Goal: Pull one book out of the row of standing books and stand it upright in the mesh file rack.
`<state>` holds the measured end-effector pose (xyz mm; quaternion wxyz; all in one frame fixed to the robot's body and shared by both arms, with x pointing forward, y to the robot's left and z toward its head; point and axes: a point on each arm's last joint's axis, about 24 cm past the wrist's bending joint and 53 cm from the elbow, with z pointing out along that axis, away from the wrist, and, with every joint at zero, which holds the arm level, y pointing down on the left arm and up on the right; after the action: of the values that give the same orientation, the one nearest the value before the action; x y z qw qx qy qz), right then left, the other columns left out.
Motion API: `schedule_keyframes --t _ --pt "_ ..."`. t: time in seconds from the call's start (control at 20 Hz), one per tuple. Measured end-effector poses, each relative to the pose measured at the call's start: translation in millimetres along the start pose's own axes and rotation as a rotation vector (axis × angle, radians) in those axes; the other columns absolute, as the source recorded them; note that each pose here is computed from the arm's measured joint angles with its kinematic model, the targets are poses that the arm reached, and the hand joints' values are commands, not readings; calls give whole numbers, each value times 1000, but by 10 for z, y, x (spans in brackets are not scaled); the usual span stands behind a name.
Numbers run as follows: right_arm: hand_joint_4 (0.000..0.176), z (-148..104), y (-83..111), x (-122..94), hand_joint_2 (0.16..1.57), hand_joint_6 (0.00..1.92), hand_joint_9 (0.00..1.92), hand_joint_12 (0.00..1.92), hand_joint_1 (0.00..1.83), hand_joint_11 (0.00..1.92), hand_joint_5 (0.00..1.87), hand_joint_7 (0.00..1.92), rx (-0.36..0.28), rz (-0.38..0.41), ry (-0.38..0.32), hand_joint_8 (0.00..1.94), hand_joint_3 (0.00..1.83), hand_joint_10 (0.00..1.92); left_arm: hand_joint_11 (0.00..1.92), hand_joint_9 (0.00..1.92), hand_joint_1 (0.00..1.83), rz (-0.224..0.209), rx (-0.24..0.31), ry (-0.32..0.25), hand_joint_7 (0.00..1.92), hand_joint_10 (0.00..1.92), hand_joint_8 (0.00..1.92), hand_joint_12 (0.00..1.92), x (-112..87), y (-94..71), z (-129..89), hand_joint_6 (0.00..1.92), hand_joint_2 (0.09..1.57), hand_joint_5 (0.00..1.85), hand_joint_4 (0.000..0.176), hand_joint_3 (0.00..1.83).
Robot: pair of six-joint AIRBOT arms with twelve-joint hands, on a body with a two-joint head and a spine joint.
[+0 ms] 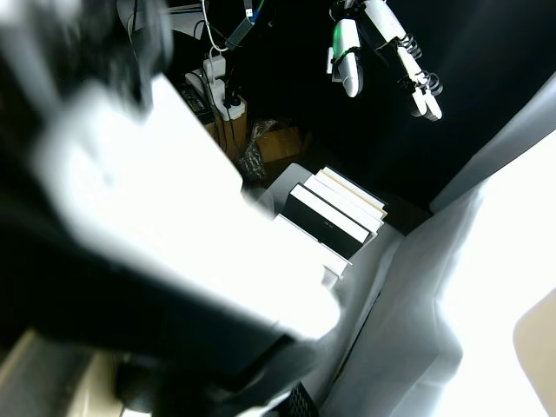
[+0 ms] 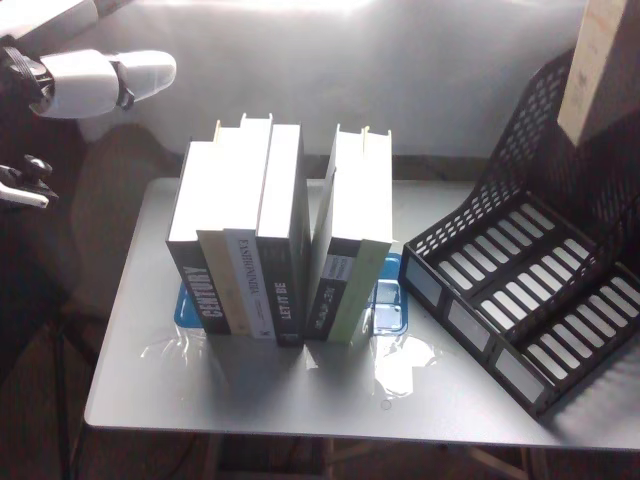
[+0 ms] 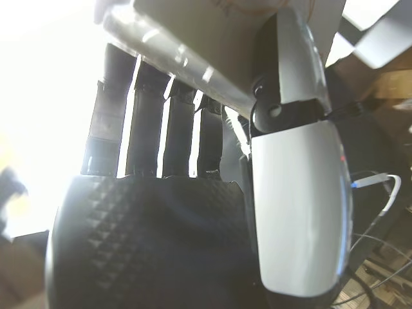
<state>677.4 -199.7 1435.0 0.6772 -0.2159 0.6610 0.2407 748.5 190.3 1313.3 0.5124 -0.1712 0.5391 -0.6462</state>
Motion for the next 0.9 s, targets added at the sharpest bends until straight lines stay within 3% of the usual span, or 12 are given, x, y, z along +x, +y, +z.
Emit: schedule_keyframes --t 0.15,0.2,0.35,0.45,0.5,0.65,0.7,0.75,0.8,0.85,0.9 --pt "0 123 -73 141 1150 998 1085 1919 1256 1066 868 978 20 4 36 1254 1 1742 0 0 584 -3 -8 0 0 0 0 0 3 19 -1 8 1462 104 0 9" --pt "0 180 -79 202 1148 994 964 1819 1347 897 838 938 25 1 50 1115 0 1517 0 0 586 -8 -6 -2 0 0 0 0 5 16 -3 5 1462 99 0 9" --pt "0 361 2 462 1177 1073 865 1865 1354 748 788 856 16 -22 119 1188 9 1547 0 0 569 -15 -13 2 0 0 0 0 35 56 -26 2 1478 92 0 13" --pt "0 461 90 558 1167 1023 1068 1919 1253 1029 828 952 0 -32 144 1304 2 1729 0 0 576 -19 -16 -3 0 0 0 0 22 76 -47 1 1474 81 0 7" --pt "0 520 120 593 1161 1109 1282 1921 1167 1304 879 1108 -2 -37 149 1692 0 1886 0 0 585 -24 -16 -7 0 0 0 0 12 79 -63 1 1476 83 0 5" --pt "0 603 168 663 1194 1238 1351 1921 1125 1420 822 1147 -9 -42 160 1857 8 1920 0 0 548 -29 -16 -8 0 0 0 0 12 85 -73 0 1489 80 0 10" --pt "0 637 176 685 1222 1127 1136 1921 1199 1222 757 890 -7 -46 158 1619 9 1921 0 0 546 -29 -19 -8 0 0 0 0 15 102 -84 0 1490 74 0 9" --pt "0 730 210 766 1202 1092 1017 1921 1230 1058 780 901 -7 -63 167 1441 0 1796 0 0 546 -31 -26 -10 0 0 0 0 11 134 -103 1 1494 75 0 11" --pt "0 783 244 870 1224 1055 1089 1921 1220 1183 777 820 -13 -78 191 1577 4 1896 0 0 568 -32 -29 -8 0 0 0 0 19 153 -116 3 1496 80 0 9" --pt "0 832 286 980 1215 1021 1122 1921 1226 1218 804 835 -23 -84 218 1554 0 1916 0 0 572 -32 -34 -6 0 0 0 0 26 174 -126 4 1496 85 0 8" --pt "0 873 304 1030 1182 1133 1229 1921 1159 1318 863 1066 -27 -81 229 1748 0 1920 0 0 542 -36 -33 -9 0 0 0 0 22 186 -140 2 1503 76 0 9"
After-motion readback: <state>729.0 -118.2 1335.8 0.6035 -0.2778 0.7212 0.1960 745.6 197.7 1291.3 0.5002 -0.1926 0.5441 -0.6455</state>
